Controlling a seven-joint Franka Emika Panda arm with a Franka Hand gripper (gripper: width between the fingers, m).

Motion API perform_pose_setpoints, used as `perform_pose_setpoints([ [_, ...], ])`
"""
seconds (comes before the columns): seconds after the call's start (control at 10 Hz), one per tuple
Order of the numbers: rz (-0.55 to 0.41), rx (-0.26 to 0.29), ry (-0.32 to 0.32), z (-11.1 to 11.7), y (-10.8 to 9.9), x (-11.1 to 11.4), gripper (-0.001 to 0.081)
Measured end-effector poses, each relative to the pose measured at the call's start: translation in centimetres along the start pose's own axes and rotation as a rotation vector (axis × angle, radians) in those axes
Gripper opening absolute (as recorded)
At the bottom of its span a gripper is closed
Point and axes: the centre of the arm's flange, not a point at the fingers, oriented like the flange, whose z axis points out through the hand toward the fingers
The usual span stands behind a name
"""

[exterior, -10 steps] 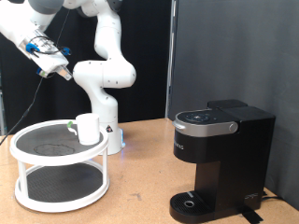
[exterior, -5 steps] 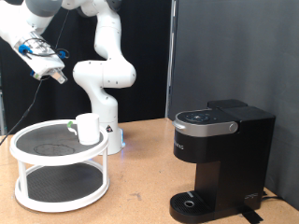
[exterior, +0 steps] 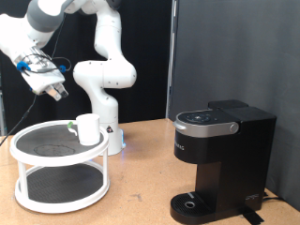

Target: Make a cup of coffee with the keurig machine

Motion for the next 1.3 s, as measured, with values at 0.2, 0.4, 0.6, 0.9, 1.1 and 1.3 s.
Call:
perform_pose_setpoints([
  [0.2,0.017,-0.001,0.000,1.8,-0.7,0.9,0.0561],
  [0.4,0.035,-0.006,-0.005,3.6,-1.3,1.7,0.0723],
  [0.6,0.048,-0.032,-0.002,5.2,-1.8,2.2,0.0733],
  [0.9,0.048,-0.050,-0.002,6.5,-2.3,2.6,0.0734],
  [1.1,0.041,-0.051,-0.007,7.1,-2.5,2.8,0.0734],
  [1.3,0.038,-0.053,-0.008,7.4,-2.6,3.0,0.0621],
])
